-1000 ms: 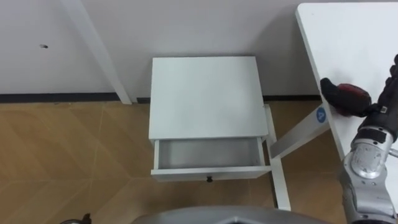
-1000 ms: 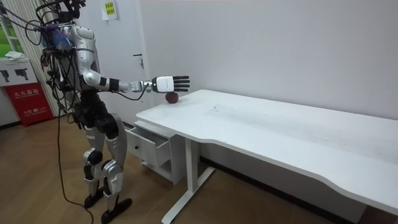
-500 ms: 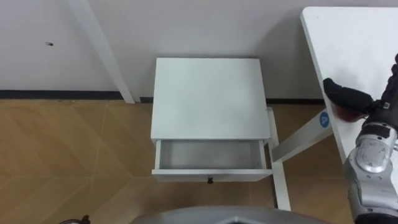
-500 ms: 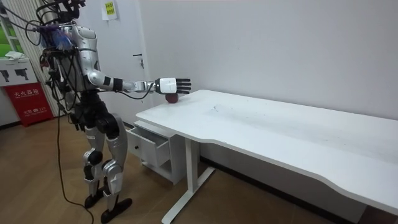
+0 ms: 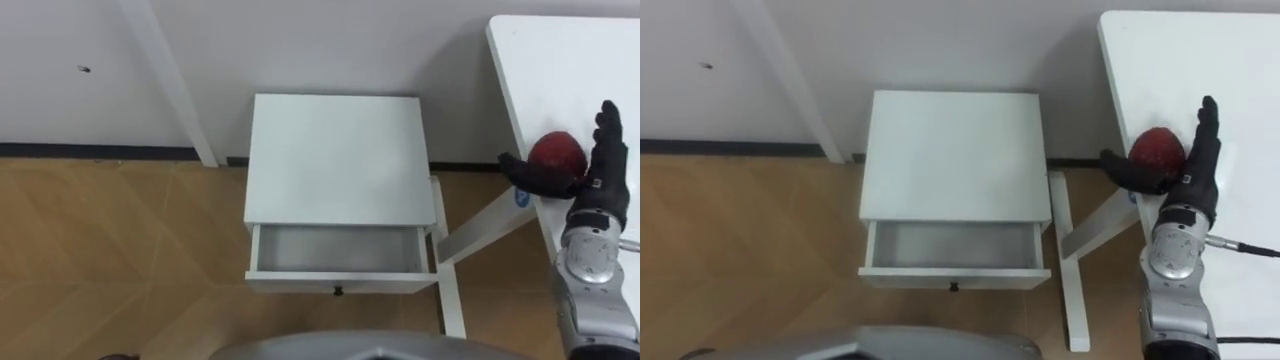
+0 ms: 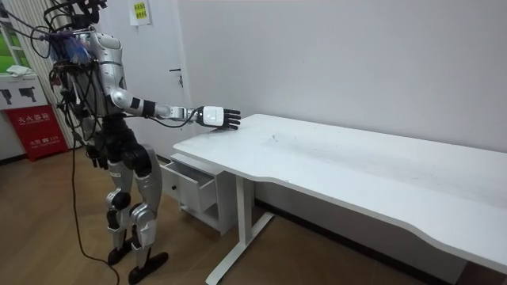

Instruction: Put apple and close drawer

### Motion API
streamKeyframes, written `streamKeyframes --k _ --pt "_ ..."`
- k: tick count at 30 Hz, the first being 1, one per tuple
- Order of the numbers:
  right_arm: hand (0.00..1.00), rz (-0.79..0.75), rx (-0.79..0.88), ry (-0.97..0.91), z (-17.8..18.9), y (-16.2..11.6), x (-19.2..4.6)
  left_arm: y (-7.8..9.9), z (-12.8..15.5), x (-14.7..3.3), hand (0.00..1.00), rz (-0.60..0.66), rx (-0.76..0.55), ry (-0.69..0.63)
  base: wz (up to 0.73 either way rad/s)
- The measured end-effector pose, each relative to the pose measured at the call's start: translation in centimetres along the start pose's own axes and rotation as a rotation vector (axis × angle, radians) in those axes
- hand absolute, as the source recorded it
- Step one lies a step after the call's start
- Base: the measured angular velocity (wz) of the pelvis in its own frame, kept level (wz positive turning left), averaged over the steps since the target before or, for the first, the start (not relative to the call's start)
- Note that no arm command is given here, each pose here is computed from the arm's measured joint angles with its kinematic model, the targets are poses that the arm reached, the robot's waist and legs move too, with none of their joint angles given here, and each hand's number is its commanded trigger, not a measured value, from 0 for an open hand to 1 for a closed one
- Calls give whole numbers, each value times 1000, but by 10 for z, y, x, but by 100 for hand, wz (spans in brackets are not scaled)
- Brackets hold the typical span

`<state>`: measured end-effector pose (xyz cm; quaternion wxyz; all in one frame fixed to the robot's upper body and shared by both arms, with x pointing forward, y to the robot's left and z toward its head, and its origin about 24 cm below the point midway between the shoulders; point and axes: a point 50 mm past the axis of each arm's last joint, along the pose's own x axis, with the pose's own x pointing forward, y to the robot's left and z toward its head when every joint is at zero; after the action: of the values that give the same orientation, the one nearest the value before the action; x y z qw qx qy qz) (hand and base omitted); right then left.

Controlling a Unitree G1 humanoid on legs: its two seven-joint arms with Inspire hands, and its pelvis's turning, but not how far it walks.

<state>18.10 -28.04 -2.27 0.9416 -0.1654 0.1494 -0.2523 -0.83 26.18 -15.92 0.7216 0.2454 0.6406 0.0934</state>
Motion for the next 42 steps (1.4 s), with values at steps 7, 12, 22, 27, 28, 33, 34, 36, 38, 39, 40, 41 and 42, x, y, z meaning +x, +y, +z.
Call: streamKeyframes --k 7,12,22,27,28,33,34,36,38,39,40,41,42 --pt "100 28 -16 4 -2 1 0 2 0 1 0 7 -19 3 0" --pt "100 5 -45 32 -10 -5 1 5 3 1 0 18 -37 -8 0" --pt "100 21 -57 33 -11 -3 1 8 5 1 0 31 -54 -17 0" --pt "100 38 -47 27 -8 1 2 8 7 1 0 33 -55 -24 0" --pt "100 39 -47 26 -8 1 2 8 7 1 0 33 -55 -24 0" --pt "100 62 -59 20 -7 6 2 8 7 1 0 33 -55 -24 0" --pt "100 63 -60 19 -7 6 2 8 7 1 0 33 -55 -24 0" --pt "100 64 -65 16 -7 6 2 8 7 1 0 29 -55 -23 0" --pt "100 75 -75 8 -5 9 2 7 6 1 0 23 -53 -20 -2" --pt "100 77 -86 1 -4 9 3 7 6 1 0 15 -52 -21 -4" --pt "100 78 -93 -3 -4 9 3 6 6 1 0 10 -51 -21 -4" --pt "100 82 -105 -14 -2 10 3 6 7 1 0 6 -45 -24 -4" --pt "100 91 -120 -30 1 11 3 5 7 1 0 3 -37 -28 -3"
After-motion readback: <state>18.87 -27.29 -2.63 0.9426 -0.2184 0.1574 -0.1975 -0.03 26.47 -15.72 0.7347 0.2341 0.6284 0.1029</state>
